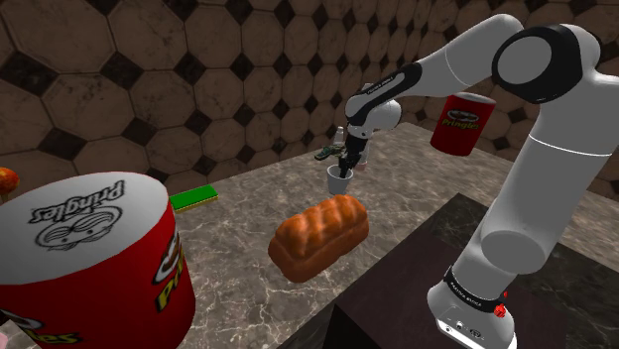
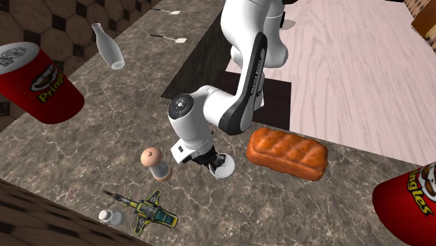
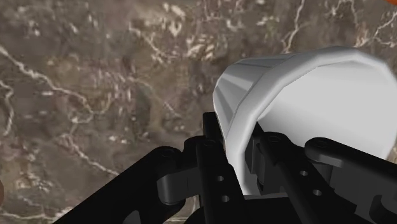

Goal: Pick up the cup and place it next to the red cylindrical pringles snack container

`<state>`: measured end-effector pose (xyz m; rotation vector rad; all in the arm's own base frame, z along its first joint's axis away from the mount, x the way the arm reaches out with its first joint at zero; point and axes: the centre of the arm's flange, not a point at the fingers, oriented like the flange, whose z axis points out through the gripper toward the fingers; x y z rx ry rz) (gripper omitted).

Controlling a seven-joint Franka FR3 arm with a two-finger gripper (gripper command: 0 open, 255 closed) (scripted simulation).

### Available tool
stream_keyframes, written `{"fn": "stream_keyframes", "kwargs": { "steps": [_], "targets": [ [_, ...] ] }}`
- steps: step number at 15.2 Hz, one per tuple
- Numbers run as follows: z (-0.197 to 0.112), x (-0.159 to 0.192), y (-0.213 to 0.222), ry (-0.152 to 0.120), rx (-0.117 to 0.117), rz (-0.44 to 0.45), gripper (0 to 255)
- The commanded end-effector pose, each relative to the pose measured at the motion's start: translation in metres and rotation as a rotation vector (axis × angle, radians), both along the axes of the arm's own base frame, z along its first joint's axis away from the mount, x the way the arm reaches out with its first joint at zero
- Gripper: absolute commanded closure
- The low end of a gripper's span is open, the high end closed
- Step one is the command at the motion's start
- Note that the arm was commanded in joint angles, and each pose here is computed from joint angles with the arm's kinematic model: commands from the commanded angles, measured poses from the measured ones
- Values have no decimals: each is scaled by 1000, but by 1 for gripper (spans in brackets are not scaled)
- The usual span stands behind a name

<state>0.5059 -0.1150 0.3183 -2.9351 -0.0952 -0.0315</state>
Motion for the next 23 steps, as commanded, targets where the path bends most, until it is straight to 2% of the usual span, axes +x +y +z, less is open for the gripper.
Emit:
{"fn": "stream_keyframes", "kwargs": {
  "steps": [1,23],
  "targets": [
    [5,0,0,1,0,0,255],
    [121,0,0,1,0,0,255]
  ]
}}
